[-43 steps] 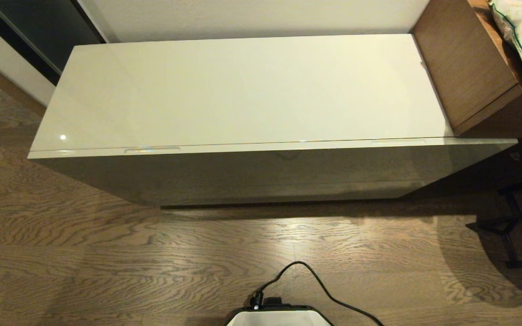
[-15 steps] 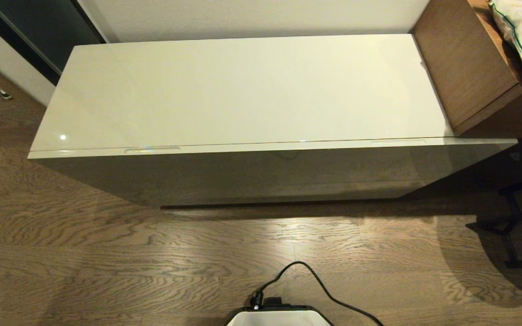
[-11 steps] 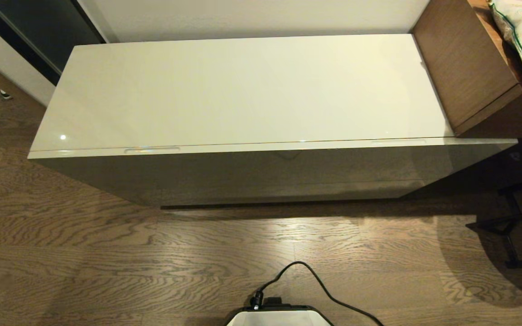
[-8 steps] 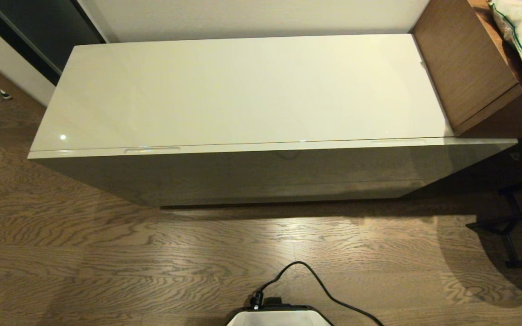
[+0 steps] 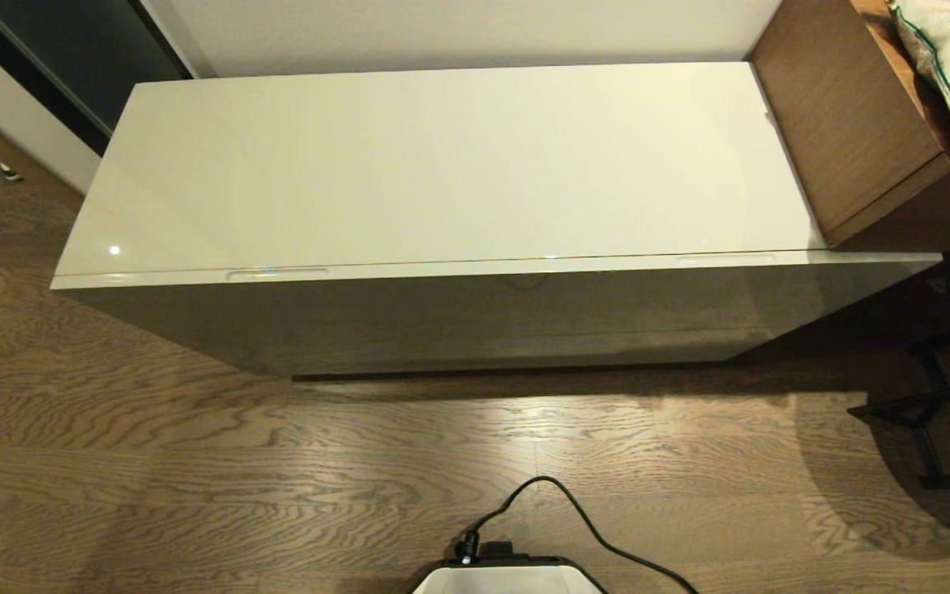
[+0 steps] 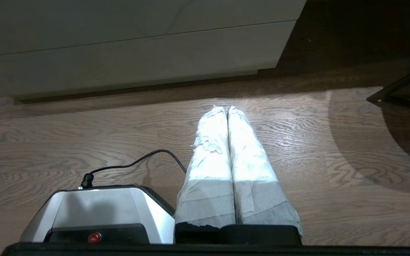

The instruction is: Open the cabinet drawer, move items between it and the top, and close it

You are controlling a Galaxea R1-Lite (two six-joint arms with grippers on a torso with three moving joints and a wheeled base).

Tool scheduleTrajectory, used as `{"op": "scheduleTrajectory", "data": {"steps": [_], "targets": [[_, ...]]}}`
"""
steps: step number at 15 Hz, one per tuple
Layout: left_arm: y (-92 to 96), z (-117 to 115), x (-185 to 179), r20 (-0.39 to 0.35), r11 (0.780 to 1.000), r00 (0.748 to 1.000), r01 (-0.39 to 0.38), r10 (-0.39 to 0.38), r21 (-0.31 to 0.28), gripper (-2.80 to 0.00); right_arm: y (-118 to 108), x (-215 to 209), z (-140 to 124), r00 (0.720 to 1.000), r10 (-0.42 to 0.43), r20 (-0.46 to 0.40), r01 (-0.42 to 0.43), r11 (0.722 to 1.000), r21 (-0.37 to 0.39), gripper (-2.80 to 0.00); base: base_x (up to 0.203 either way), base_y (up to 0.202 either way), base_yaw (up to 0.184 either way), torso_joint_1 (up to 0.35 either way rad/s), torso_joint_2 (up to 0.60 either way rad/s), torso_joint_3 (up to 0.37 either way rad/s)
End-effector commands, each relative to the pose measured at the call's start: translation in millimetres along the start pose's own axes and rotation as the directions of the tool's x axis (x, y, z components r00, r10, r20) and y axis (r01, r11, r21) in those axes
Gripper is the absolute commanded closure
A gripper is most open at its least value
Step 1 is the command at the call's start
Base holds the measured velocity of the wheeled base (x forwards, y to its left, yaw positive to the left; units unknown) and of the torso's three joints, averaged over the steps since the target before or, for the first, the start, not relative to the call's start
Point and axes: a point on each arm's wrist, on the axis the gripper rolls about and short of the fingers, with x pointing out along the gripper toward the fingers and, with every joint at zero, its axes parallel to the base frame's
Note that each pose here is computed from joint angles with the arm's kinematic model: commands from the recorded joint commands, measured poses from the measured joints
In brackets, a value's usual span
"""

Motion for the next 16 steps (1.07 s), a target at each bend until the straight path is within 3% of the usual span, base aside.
{"op": "scheduleTrajectory", "data": {"steps": [1, 16], "targets": [[0.0, 0.1, 0.0, 0.001, 1.0, 1.0, 0.0, 0.0, -0.001, 0.0, 0.0, 0.1, 0.1, 1.0, 0.0, -0.001, 0.0, 1.0, -0.001, 0.0, 0.0, 0.0, 0.0, 0.0, 0.0, 0.0], [0.0, 0.0, 0.0, 0.0, 1.0, 1.0, 0.0, 0.0, 0.0, 0.0, 0.0, 0.1, 0.1, 1.0, 0.001, -0.001, -0.001, 1.0, -0.001, 0.0, 0.0, 0.0, 0.0, 0.0, 0.0, 0.0]]}}
